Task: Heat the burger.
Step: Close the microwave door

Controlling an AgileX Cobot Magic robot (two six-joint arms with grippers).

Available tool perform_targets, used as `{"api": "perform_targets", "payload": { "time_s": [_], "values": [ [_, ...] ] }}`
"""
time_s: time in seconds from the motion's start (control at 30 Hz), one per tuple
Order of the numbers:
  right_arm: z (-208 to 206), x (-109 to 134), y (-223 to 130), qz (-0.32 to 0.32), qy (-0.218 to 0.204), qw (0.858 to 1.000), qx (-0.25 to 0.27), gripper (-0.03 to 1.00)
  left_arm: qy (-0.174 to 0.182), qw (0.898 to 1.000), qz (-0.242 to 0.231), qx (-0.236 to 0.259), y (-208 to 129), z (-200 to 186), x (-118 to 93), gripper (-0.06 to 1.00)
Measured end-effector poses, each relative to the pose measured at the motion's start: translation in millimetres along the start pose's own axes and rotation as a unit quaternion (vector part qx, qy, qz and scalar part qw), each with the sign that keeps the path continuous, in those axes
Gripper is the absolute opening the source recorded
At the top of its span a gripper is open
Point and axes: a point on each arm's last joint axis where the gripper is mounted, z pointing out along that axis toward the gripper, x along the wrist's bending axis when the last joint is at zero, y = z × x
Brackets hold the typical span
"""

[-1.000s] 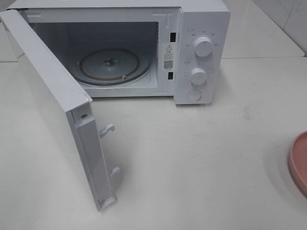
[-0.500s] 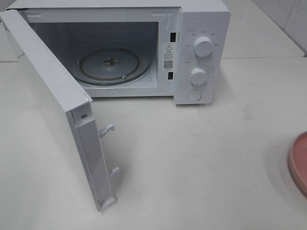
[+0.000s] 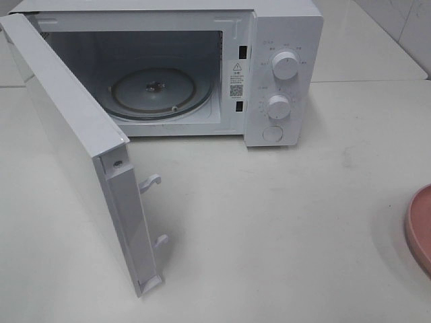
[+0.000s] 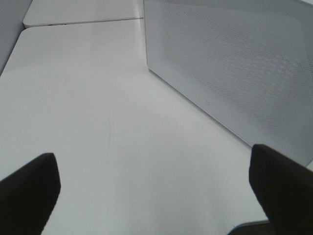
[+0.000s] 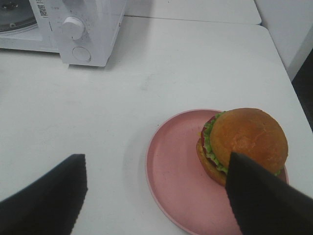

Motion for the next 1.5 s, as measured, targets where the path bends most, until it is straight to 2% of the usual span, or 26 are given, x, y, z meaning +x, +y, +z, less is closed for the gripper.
{"api": "perform_targets", "payload": {
  "time_s": [0.33,0.53,0.57,0.6,0.67,0.7,0.73,0.77,0.8,0.83,0.87,0.9,0.93,0.97,1.0,1.07,1.3,1.43,1.5],
  "values": [
    [0,0,0,0.000,0.000,1.000,0.000,0.77,-0.007,1.000,-0.003,-0.003,1,0,-1,0.98],
    [0,0,0,0.000,0.000,1.000,0.000,0.77,-0.001,1.000,-0.007,-0.022,17,4,2,0.93],
    [0,0,0,0.000,0.000,1.000,0.000,0.77,0.003,1.000,-0.008,-0.025,22,8,4,0.87],
    [0,0,0,0.000,0.000,1.000,0.000,0.77,0.003,1.000,-0.008,-0.025,22,8,4,0.87],
    [0,0,0,0.000,0.000,1.000,0.000,0.77,0.008,0.999,-0.011,-0.032,25,18,6,0.72],
    [0,0,0,0.000,0.000,1.000,0.000,0.77,0.008,0.999,-0.011,-0.032,25,18,6,0.72],
    [0,0,0,0.000,0.000,1.000,0.000,0.77,0.011,0.999,-0.014,-0.035,26,25,8,0.59],
    [0,0,0,0.000,0.000,1.000,0.000,0.77,0.013,0.999,-0.016,-0.035,26,29,9,0.53],
    [0,0,0,0.000,0.000,1.000,0.000,0.77,0.013,0.999,-0.016,-0.035,26,29,9,0.53],
    [0,0,0,0.000,0.000,1.000,0.000,0.77,0.016,0.999,-0.020,-0.034,27,39,11,0.36],
    [0,0,0,0.000,0.000,1.000,0.000,0.77,0.016,0.999,-0.020,-0.034,27,39,11,0.36],
    [0,0,0,0.000,0.000,1.000,0.000,0.77,0.020,0.999,-0.023,-0.034,27,48,14,0.19],
    [0,0,0,0.000,0.000,1.000,0.000,0.77,0.024,0.999,-0.026,-0.039,30,56,16,0.11],
    [0,0,0,0.000,0.000,1.000,0.000,0.77,0.024,0.999,-0.026,-0.039,30,56,16,0.11],
    [0,0,0,0.000,0.000,1.000,0.000,0.77,0.027,0.998,-0.027,-0.041,32,61,17,0.03],
    [0,0,0,0.000,0.000,1.000,0.000,0.77,0.032,0.998,-0.031,-0.045,35,70,20,0.00],
    [0,0,0,0.000,0.000,1.000,0.000,0.77,0.052,0.996,-0.039,-0.067,50,101,30,0.00],
    [0,0,0,0.000,0.000,1.000,0.000,0.77,0.068,0.994,-0.039,-0.079,48,123,36,0.00],
    [0,0,0,0.000,0.000,1.000,0.000,0.77,0.086,0.989,-0.032,-0.113,44,134,40,0.00]
  ]
}}
